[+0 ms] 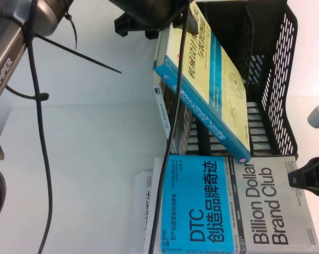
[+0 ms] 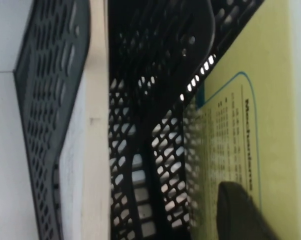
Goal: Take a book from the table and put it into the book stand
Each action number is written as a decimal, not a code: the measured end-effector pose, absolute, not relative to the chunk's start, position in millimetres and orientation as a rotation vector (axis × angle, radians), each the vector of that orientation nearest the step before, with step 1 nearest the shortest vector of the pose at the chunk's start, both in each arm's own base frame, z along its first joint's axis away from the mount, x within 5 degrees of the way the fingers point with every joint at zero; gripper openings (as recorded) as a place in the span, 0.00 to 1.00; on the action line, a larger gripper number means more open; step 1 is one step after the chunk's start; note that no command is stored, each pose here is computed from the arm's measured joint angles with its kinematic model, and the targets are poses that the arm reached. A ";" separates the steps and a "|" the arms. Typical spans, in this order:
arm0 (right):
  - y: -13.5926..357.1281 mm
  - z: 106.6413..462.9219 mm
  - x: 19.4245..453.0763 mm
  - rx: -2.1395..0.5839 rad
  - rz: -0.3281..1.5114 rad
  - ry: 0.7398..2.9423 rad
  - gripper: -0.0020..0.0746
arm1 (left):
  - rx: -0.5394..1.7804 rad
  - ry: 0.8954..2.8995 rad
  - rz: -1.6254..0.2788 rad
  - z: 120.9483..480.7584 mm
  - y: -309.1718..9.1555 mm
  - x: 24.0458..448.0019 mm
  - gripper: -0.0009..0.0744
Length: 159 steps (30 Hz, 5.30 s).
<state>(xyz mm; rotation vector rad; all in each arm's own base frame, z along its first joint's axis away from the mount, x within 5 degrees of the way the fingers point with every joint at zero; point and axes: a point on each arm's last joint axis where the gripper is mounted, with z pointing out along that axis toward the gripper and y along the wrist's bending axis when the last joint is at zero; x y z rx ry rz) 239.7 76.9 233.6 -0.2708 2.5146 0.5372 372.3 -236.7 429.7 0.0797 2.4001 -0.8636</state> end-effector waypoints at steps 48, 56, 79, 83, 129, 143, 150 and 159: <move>80.9 228.6 239.7 -0.190 0.624 2.563 0.02 | 0.060 2.411 -0.704 396.2 -268.4 382.7 0.27; 80.9 228.7 239.7 -0.189 0.625 2.563 0.02 | -0.007 2.397 -0.669 396.4 -267.9 383.9 0.27; 81.6 229.3 240.0 -0.169 0.641 2.558 0.02 | 0.002 2.317 -0.570 374.1 -297.8 389.7 0.27; 81.6 229.3 240.0 -0.172 0.641 2.558 0.02 | 0.052 2.307 -0.594 370.7 -302.4 391.3 0.27; 12.1 299.6 80.8 -0.132 0.100 2.117 0.02 | 0.683 1.837 -0.623 555.0 -184.7 214.3 0.01; 13.0 243.2 60.3 0.001 0.275 1.943 0.02 | 0.600 1.672 -0.578 383.8 -152.0 181.2 0.01; 13.0 231.5 59.9 0.006 0.272 1.999 0.02 | 0.642 1.706 -0.501 346.0 -144.9 175.6 0.01; 13.0 228.9 58.7 0.010 0.272 2.031 0.02 | 0.693 1.753 -0.491 334.4 -147.9 176.2 0.01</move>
